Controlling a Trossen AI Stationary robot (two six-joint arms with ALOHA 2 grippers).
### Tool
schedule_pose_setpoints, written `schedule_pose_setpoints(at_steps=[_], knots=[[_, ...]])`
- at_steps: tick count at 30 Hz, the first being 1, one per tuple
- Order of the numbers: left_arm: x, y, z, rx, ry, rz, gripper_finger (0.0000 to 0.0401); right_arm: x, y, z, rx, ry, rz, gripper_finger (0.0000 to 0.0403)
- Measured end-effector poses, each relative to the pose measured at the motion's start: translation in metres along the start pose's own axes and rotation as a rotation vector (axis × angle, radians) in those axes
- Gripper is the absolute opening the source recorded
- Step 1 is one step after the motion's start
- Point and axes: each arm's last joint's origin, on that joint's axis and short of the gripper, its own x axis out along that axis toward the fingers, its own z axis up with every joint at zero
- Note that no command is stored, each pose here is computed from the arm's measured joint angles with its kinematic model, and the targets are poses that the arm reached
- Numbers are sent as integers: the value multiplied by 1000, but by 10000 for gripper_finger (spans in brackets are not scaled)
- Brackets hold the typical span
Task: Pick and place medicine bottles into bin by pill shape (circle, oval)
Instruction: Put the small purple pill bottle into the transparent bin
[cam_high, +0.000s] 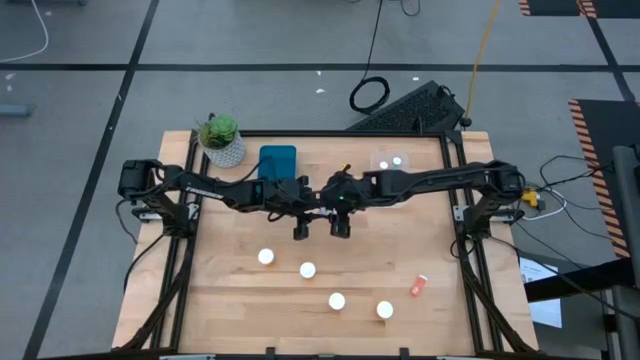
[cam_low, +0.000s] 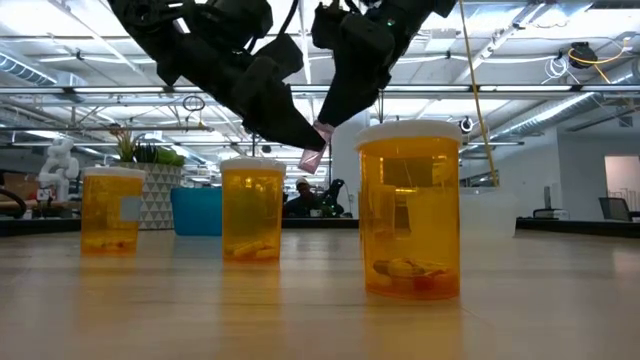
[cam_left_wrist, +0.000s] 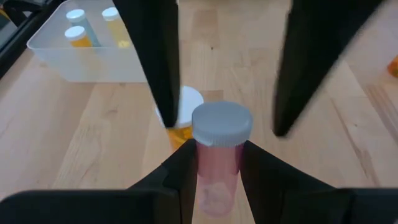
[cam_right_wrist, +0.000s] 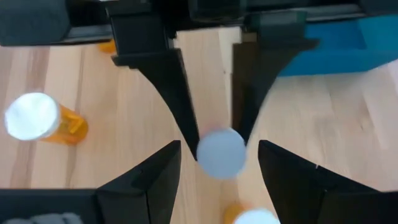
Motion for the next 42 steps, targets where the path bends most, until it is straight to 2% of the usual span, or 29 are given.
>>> schedule_pose_setpoints(at_steps=[10, 25, 34, 37, 42], knots=[[0, 0, 0, 1, 2, 0, 113, 11, 1, 0, -12, -3, 17, 202], [0, 0, -2, 10, 16, -2, 113, 11, 1, 0, -15, -7, 15, 117], [0, 0, -2, -23, 15, -2, 115, 11, 1, 0, -15, -6, 16, 118], [0, 0, -2, -52, 16, -1, 137, 11, 1, 0, -15, -5, 16, 116], [0, 1, -2, -89, 21, 44, 213, 10, 1, -1, -15, 5, 15, 117]])
